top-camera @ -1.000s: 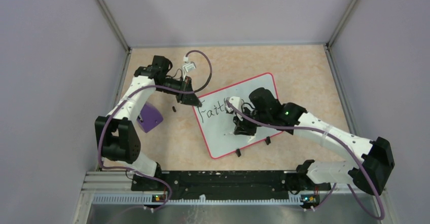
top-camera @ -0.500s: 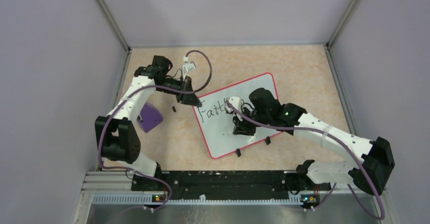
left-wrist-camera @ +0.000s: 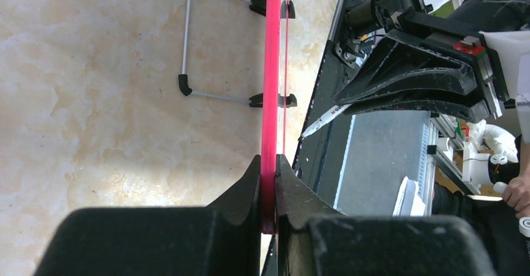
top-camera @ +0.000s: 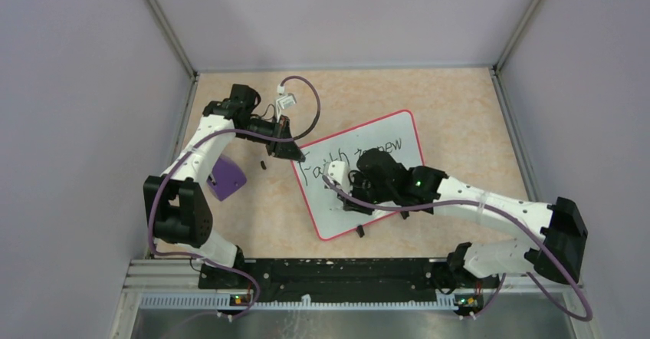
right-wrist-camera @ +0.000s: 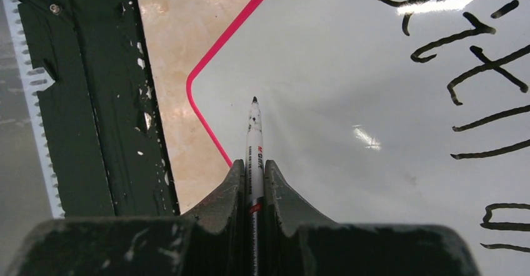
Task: Write a sentence on the whiteboard
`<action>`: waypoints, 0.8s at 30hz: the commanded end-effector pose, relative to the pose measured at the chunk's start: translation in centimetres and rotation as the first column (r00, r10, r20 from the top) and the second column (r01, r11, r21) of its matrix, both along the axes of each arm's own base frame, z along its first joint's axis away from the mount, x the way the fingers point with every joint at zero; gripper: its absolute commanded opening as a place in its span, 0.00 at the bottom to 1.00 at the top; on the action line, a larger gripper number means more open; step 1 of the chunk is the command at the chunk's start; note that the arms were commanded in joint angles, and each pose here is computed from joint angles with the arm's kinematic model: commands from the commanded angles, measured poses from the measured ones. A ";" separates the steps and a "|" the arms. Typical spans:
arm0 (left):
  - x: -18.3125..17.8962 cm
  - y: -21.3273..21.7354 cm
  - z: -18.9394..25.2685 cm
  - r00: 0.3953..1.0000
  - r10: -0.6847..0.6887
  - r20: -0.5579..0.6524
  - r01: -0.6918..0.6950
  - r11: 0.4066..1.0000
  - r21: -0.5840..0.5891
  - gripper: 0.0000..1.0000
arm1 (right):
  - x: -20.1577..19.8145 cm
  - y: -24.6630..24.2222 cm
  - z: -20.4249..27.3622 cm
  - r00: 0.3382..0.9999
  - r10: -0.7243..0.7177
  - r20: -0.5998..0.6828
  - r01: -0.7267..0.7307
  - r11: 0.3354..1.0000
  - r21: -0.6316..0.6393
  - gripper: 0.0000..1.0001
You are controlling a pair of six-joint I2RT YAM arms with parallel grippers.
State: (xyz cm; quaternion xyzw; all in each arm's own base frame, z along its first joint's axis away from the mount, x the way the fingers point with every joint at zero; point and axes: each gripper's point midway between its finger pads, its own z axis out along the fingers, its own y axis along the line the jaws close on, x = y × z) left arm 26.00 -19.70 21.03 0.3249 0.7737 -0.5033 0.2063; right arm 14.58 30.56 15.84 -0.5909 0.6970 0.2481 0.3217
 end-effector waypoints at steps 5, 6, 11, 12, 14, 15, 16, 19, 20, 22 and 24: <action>0.6 0.1 -1.9 1.000 0.002 0.010 -0.003 0.999 0.054 0.00 | 1.8 1.4 2.7 0.990 -0.055 0.126 0.050 0.998 0.041 0.00; 0.6 0.1 -1.9 1.000 0.002 0.009 -0.003 0.999 0.053 0.00 | 2.0 1.4 2.6 0.989 -0.061 0.133 0.057 0.998 0.036 0.00; 0.6 0.1 -1.9 1.000 0.000 0.008 -0.001 0.999 0.051 0.00 | 2.9 1.3 2.5 0.983 -0.096 0.158 0.094 0.995 0.022 0.00; 0.6 0.1 -1.9 1.000 0.000 0.009 0.000 0.999 0.051 0.00 | 2.9 1.3 2.4 0.982 -0.099 0.160 0.097 0.995 0.018 0.00; 0.5 0.1 -1.9 1.000 0.000 0.007 0.000 0.999 0.051 0.00 | 3.1 1.4 2.4 0.981 -0.104 0.161 0.103 0.995 0.015 0.00; 0.5 0.1 -1.9 1.000 -0.001 0.007 0.000 0.999 0.050 0.00 | 3.2 1.4 2.4 0.981 -0.108 0.164 0.107 0.994 0.017 0.00; 0.5 0.1 -1.9 1.000 -0.001 0.010 0.001 0.999 0.050 0.00 | 3.4 1.5 2.5 0.980 -0.112 0.167 0.111 0.994 0.018 0.00; 0.5 0.1 -1.8 1.000 -0.002 0.011 0.001 0.999 0.050 0.00 | 3.4 1.7 2.7 0.980 -0.113 0.166 0.110 0.994 0.027 0.00; 0.5 0.1 -1.8 1.000 -0.002 0.012 0.002 0.999 0.049 0.00 | 3.4 1.8 2.7 0.980 -0.111 0.164 0.108 0.994 0.027 0.00; 0.5 0.1 -1.8 1.000 -0.002 0.013 0.001 0.999 0.050 0.00 | 3.3 2.0 2.6 0.982 -0.102 0.158 0.100 0.995 0.024 0.00; 0.5 0.2 -1.8 1.000 -0.002 0.014 0.002 0.999 0.052 0.00 | 3.0 2.2 2.3 0.984 -0.087 0.155 0.086 0.996 0.014 0.00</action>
